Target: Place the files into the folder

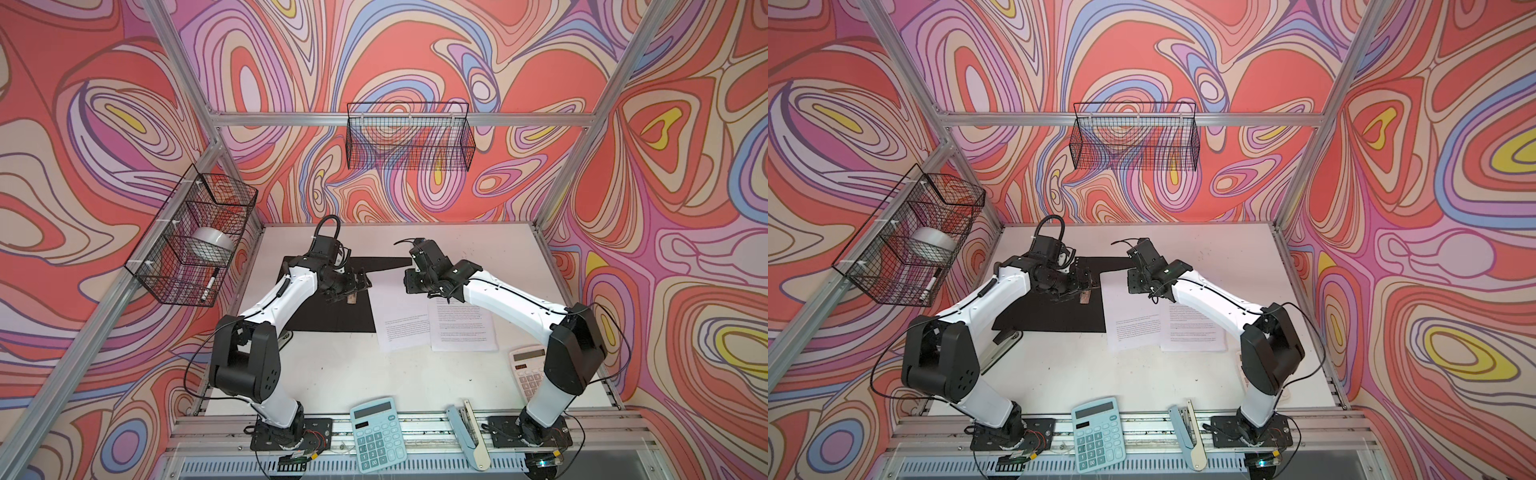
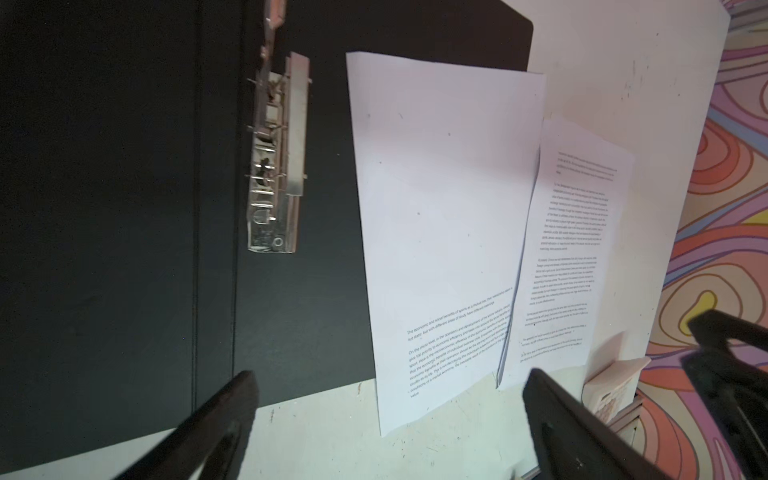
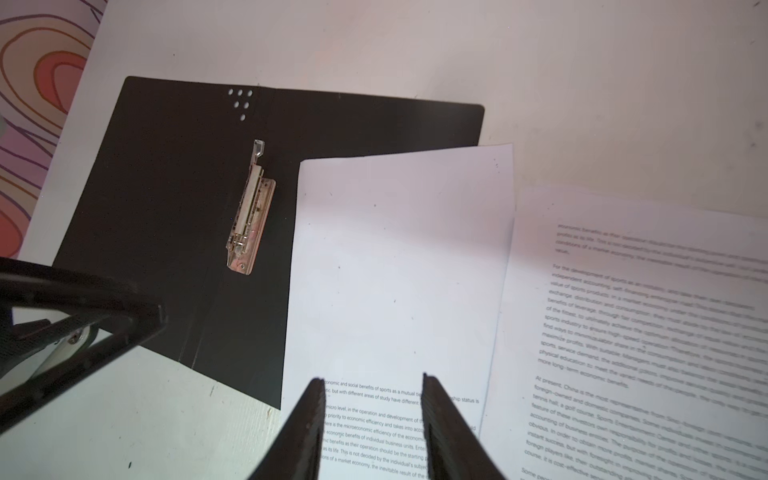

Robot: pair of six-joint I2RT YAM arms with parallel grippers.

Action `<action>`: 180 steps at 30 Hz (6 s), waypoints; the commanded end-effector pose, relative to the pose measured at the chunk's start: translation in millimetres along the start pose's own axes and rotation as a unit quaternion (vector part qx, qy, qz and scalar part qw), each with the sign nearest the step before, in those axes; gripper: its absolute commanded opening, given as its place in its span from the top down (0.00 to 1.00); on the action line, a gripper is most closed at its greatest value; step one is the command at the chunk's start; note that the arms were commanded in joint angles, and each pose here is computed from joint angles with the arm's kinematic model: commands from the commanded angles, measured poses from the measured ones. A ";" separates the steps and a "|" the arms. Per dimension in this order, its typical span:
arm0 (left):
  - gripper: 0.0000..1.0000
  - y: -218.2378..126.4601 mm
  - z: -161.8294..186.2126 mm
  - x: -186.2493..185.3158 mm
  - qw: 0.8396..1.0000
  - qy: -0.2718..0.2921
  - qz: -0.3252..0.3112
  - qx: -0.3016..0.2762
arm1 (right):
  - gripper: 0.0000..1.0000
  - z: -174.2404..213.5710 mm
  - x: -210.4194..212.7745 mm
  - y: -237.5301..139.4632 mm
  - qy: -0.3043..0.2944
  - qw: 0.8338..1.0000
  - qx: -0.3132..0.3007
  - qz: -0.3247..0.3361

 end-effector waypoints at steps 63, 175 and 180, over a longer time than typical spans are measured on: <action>0.00 125.4 34.4 -29.7 0.978 -0.023 -0.022 0.207 | 0.57 80.3 -31.9 106.7 0.082 0.980 0.176 -0.047; 1.00 88.4 34.9 -42.2 0.985 -0.018 0.018 0.171 | 0.56 84.7 10.5 58.3 0.111 0.955 0.203 -0.183; 1.00 56.3 20.6 -60.7 0.989 0.024 0.039 0.137 | 0.55 61.6 7.1 33.7 0.088 0.970 0.158 -0.162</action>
Point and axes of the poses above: each gripper's point midway between its finger pads, its own y axis out along the fingers, its own x axis along the line the jaws close on, z = x × y, the point moved 1 cm from there along -y, back along the fingers, and after that the axes turned 2 degrees about -y, right-handed, at the moved point
